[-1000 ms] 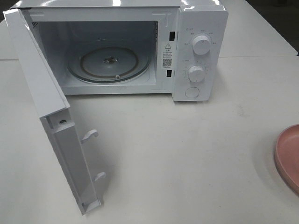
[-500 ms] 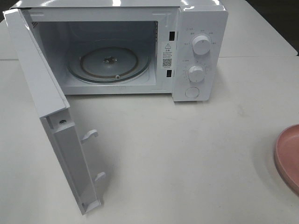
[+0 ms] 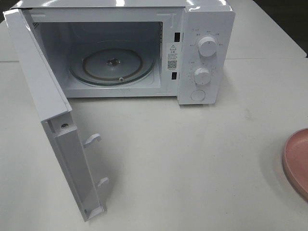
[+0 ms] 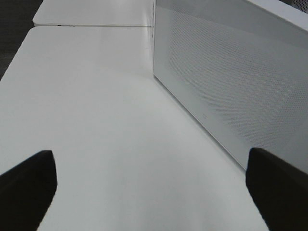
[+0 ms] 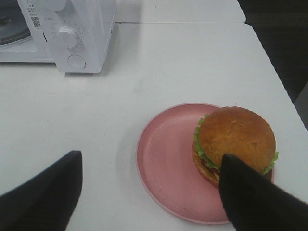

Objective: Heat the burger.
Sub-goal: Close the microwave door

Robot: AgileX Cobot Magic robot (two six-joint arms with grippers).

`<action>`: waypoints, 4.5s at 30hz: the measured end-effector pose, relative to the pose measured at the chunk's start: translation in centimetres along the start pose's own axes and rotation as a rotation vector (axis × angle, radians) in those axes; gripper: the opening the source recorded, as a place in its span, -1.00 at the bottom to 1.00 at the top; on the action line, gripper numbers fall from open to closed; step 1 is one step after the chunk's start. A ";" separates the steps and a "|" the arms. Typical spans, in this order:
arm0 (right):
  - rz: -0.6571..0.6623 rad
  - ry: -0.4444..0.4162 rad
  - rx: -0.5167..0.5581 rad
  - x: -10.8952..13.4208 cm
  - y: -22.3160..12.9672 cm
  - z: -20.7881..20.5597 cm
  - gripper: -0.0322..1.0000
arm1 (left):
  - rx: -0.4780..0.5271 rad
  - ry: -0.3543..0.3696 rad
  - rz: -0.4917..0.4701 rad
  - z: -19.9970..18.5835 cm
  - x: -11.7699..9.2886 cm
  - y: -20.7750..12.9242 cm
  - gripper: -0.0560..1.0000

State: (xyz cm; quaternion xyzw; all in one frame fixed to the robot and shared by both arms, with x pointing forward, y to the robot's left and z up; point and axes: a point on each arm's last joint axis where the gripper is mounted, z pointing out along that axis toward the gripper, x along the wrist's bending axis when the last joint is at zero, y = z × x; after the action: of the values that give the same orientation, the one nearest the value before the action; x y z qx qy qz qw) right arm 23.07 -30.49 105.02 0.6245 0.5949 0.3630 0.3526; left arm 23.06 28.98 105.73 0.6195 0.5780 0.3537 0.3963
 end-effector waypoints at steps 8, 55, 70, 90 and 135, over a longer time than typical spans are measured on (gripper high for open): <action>0.000 0.001 0.000 0.0 0.0 0.0 0.54 | 0.000 0.000 0.000 0.0 0.0 0.0 0.98; -0.001 0.001 0.000 0.0 0.0 0.0 0.52 | -0.055 0.008 0.003 -0.3 0.0 0.7 0.77; -0.001 0.001 0.000 0.0 0.0 0.0 0.52 | 0.006 0.026 -0.027 4.4 1.0 4.6 -0.83; -0.001 0.001 0.000 0.0 0.0 0.0 0.52 | -0.216 0.132 -0.024 13.9 3.1 4.7 -0.89; -0.001 0.001 0.000 0.0 0.0 0.0 0.52 | -0.171 -0.354 0.221 28.3 -5.6 0.5 -0.89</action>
State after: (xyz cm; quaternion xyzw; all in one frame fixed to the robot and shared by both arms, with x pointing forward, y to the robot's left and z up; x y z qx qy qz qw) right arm 23.07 -30.48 105.02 0.6242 0.5952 0.3631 0.3524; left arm 48.23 21.10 94.00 0.6956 0.3959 0.3285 0.5015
